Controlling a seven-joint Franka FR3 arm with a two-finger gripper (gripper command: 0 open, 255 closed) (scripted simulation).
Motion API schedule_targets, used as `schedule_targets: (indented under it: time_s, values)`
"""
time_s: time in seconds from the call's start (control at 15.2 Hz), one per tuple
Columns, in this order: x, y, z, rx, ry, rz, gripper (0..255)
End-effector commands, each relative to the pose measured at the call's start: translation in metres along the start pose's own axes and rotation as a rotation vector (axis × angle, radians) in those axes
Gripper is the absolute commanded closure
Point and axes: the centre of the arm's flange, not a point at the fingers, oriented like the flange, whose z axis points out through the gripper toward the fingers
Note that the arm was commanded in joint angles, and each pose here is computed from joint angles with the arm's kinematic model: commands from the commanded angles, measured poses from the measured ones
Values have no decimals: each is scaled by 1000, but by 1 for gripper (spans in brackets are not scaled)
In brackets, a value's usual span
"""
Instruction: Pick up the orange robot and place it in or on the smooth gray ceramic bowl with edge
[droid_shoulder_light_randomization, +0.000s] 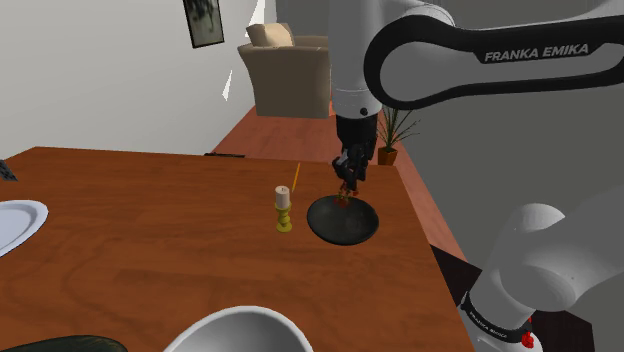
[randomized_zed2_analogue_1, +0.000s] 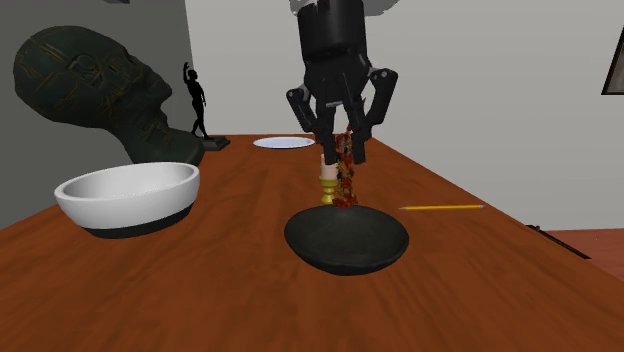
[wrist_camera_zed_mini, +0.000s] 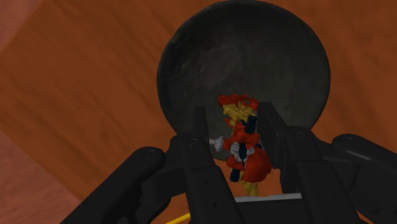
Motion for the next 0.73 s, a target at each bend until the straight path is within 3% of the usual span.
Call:
schedule_targets:
  time_s: [0.0,0.26,0.66]
  values:
    - [1,-2,10,0,0,0,255]
    - [2,-6,31,0,0,0,255]
    - [2,-6,31,0,0,0,255]
